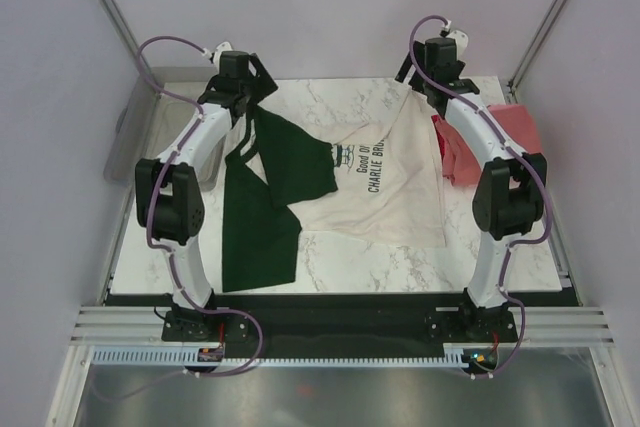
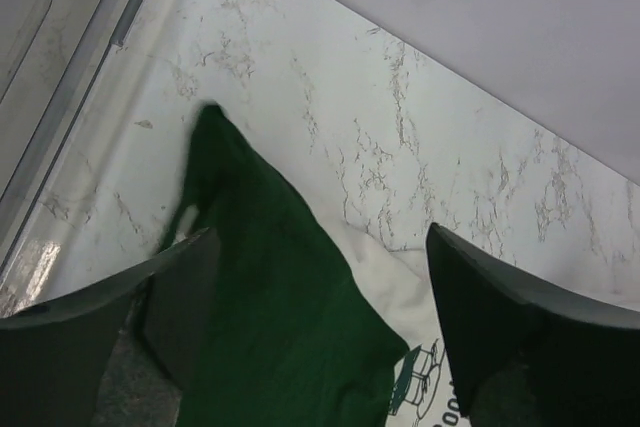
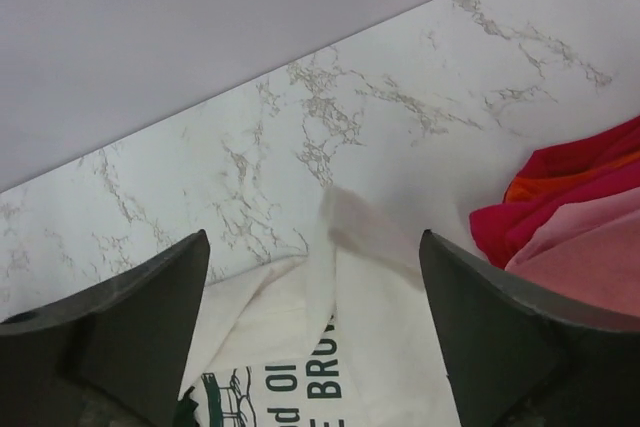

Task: Fold and stack the t-shirts

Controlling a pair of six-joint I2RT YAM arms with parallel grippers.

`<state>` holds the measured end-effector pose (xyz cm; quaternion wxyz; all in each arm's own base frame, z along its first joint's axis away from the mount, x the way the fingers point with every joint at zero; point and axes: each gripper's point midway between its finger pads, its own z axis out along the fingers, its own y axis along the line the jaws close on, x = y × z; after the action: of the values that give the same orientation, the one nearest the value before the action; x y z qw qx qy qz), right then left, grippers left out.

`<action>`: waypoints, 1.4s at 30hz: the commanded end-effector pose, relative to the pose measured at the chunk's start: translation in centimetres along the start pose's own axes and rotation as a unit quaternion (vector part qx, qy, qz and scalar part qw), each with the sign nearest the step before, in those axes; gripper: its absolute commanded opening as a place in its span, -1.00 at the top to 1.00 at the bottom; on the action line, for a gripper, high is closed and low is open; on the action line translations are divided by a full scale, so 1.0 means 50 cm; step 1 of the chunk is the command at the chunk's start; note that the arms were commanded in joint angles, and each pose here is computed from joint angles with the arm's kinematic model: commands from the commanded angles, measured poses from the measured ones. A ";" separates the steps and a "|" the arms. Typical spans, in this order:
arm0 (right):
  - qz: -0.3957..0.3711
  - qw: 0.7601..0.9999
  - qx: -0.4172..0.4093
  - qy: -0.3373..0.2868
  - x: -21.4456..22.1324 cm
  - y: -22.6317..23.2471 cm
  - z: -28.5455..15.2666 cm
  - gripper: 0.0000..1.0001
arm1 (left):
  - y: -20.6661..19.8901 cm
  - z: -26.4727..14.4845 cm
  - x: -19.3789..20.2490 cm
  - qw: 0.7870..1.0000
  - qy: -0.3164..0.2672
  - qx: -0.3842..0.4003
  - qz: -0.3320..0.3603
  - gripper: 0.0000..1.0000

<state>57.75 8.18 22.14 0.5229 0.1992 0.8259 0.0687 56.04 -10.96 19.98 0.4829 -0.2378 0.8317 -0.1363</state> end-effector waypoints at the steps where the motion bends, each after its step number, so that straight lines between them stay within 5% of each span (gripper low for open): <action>1: 0.004 1.000 -0.016 -0.012 -0.033 0.000 -0.017 -0.93 | -0.021 -0.065 -0.061 0.999 -0.027 0.017 0.015 -0.86; 9: -0.002 0.998 -0.049 0.043 0.054 -0.034 -0.142 -0.53 | -0.014 -0.240 -0.015 0.996 -0.006 0.051 0.072 -0.95; 17: 0.005 0.994 -0.025 0.104 0.206 -0.139 -0.291 -0.26 | 0.147 -0.393 0.176 0.996 0.079 0.001 0.047 -0.87; 21: 0.002 0.992 0.028 0.124 0.277 -0.200 -0.377 -0.31 | 0.204 -0.469 0.218 0.995 0.093 -0.013 0.028 -0.99; 27: 0.019 0.985 0.060 0.161 0.364 -0.269 -0.455 -0.30 | 0.249 -0.506 0.331 0.983 0.180 -0.016 -0.011 -0.99; 32: 0.041 0.977 0.087 0.192 0.434 -0.314 -0.484 -0.18 | 0.288 -0.517 0.378 0.979 0.191 -0.045 -0.053 -0.99; 42: 0.066 0.964 0.143 0.215 0.526 -0.370 -0.464 0.02 | 0.418 -0.512 0.496 0.945 0.234 -0.197 -0.114 -0.69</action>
<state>21.74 4.48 5.03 0.2799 0.2796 0.9178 0.0326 18.72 -7.34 6.62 0.2281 -0.3208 0.9125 -0.1111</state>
